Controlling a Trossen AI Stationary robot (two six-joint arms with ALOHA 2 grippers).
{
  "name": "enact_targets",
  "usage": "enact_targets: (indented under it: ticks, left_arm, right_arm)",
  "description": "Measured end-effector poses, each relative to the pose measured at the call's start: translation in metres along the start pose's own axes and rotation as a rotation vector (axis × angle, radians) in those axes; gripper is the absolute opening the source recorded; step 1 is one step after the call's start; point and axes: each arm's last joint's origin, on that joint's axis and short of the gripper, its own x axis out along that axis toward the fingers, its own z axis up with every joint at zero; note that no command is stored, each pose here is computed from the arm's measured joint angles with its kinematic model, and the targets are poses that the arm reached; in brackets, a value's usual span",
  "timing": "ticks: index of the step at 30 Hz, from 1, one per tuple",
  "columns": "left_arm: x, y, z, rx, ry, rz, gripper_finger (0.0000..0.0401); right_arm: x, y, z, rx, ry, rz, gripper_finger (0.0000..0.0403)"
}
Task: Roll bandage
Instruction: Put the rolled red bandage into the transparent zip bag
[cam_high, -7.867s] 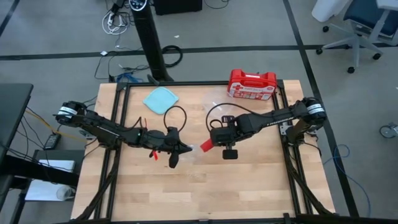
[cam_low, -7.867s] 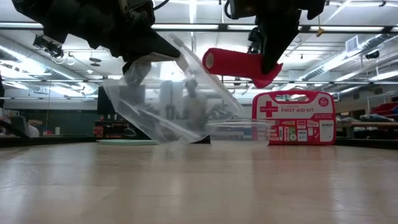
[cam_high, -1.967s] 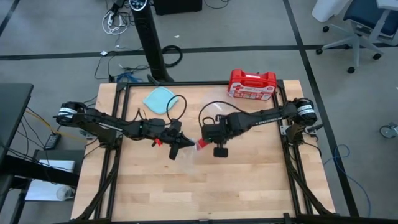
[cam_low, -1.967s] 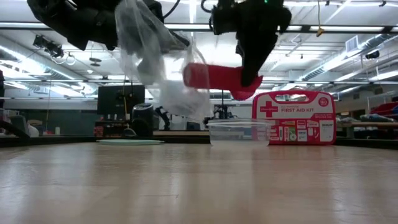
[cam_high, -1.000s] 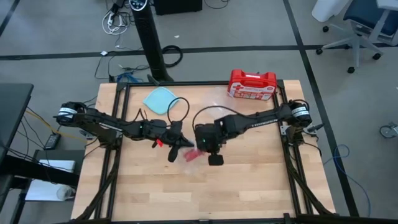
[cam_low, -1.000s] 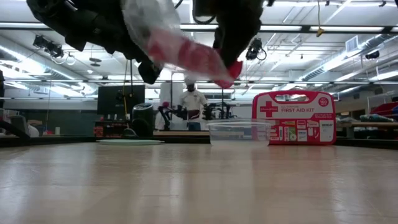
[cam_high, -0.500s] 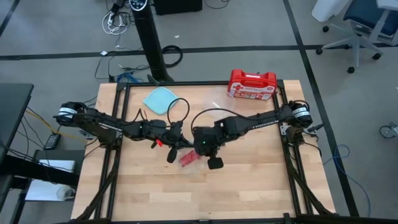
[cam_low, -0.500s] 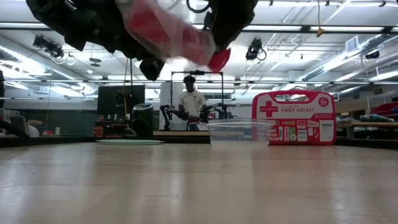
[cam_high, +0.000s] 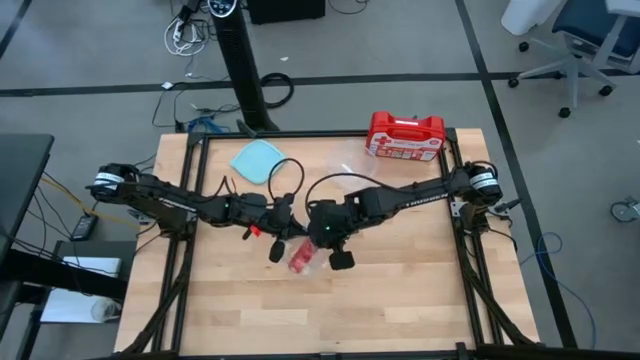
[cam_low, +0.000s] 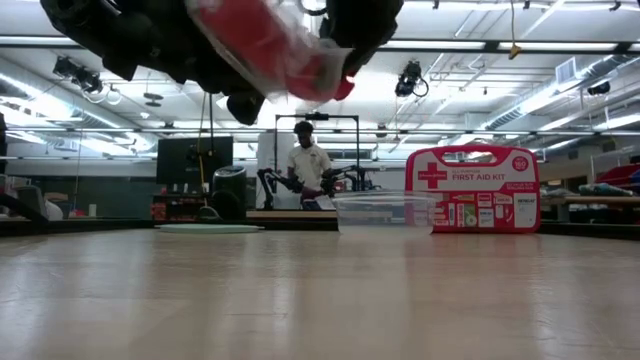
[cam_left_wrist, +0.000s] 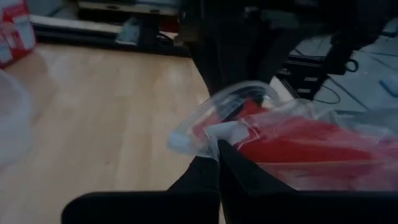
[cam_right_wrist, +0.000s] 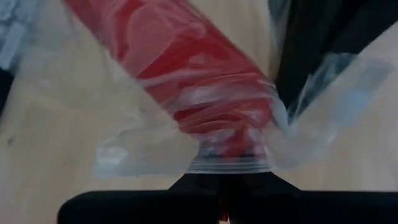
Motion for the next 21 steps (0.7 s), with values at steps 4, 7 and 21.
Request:
enact_targets:
  ticks: [4,7,21]
  left_arm:
    - [0.000,-0.003,0.000,0.060,-0.007,0.006,0.0001]
    - [0.002,-0.003,0.000,0.107,-0.015,0.006,0.0001]
    - [0.032,0.002,-0.018,0.180,-0.117,0.005,0.0001]
  right_arm:
    - [-0.001,0.008,0.005,-0.138,-0.066,0.200,0.0002]
    - [-0.001,0.020,0.007,-0.279,-0.098,0.202,0.0002]
    - [0.000,0.017,0.004,-0.370,-0.070,0.138,0.0002]
